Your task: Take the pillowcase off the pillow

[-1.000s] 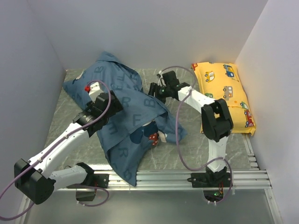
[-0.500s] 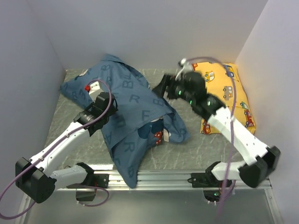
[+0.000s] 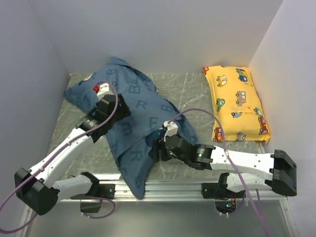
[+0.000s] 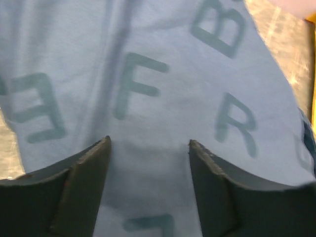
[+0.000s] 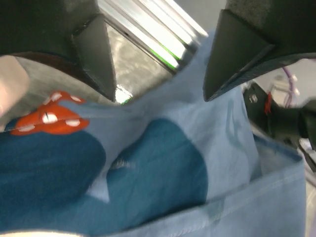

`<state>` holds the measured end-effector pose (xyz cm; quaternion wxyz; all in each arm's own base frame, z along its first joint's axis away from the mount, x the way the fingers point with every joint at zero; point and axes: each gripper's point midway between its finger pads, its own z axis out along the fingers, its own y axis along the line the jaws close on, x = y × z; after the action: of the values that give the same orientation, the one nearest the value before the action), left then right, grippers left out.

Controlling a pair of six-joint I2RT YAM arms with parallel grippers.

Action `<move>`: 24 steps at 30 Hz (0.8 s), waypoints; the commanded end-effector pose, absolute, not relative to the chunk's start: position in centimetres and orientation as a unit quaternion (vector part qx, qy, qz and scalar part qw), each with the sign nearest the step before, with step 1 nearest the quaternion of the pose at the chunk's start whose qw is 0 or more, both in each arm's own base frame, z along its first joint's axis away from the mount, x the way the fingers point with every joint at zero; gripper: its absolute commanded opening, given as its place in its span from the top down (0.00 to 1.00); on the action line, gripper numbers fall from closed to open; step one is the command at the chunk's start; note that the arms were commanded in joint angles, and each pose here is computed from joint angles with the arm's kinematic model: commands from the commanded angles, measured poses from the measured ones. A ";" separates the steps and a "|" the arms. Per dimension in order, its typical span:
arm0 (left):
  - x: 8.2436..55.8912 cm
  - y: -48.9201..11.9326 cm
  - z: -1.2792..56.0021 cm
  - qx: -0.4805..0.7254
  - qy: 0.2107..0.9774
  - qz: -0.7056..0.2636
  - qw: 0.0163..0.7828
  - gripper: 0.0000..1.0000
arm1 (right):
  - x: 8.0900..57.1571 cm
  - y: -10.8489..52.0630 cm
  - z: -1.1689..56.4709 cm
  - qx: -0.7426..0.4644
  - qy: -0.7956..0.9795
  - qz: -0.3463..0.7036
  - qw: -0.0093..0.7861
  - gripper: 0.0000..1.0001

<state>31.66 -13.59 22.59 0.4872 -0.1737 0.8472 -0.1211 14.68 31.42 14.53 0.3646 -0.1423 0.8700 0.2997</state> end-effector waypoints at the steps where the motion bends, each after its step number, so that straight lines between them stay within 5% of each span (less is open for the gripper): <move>1: 30.5 -15.7 26.0 -0.125 0.841 -0.162 0.501 0.26 | 17.4 32.5 16.9 -0.091 0.849 0.320 0.411 0.36; 3: 29.3 -16.8 25.9 -0.097 0.851 -0.155 0.493 0.21 | 19.0 31.5 17.3 -0.074 0.847 0.324 0.416 0.72; 6: 27.7 -17.8 25.4 -0.072 0.858 -0.155 0.484 0.17 | 21.2 29.2 17.3 -0.052 0.846 0.334 0.412 0.94; 12: 25.1 -19.2 24.4 -0.030 0.868 -0.164 0.469 0.15 | 25.6 23.5 18.4 0.000 0.845 0.303 0.440 1.00; 14: 24.4 -19.4 23.8 -0.019 0.874 -0.147 0.463 0.14 | 25.2 24.0 19.5 -0.016 0.841 0.325 0.432 0.92; 15: 24.3 -19.4 23.5 -0.017 0.876 -0.139 0.461 0.14 | 24.8 24.3 19.8 -0.027 0.840 0.329 0.432 0.75; 18: 24.1 -19.3 23.5 -0.018 0.877 -0.129 0.463 0.14 | 22.7 25.8 19.6 -0.048 0.836 0.356 0.416 0.46; 24: 24.4 -19.0 24.0 -0.027 0.873 -0.124 0.470 0.13 | 16.8 30.4 18.6 -0.081 0.829 0.385 0.399 0.20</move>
<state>24.03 -19.40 22.72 0.4557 -0.0158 0.8805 -0.1295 17.89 29.32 18.37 0.3901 -0.0953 0.8379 0.3697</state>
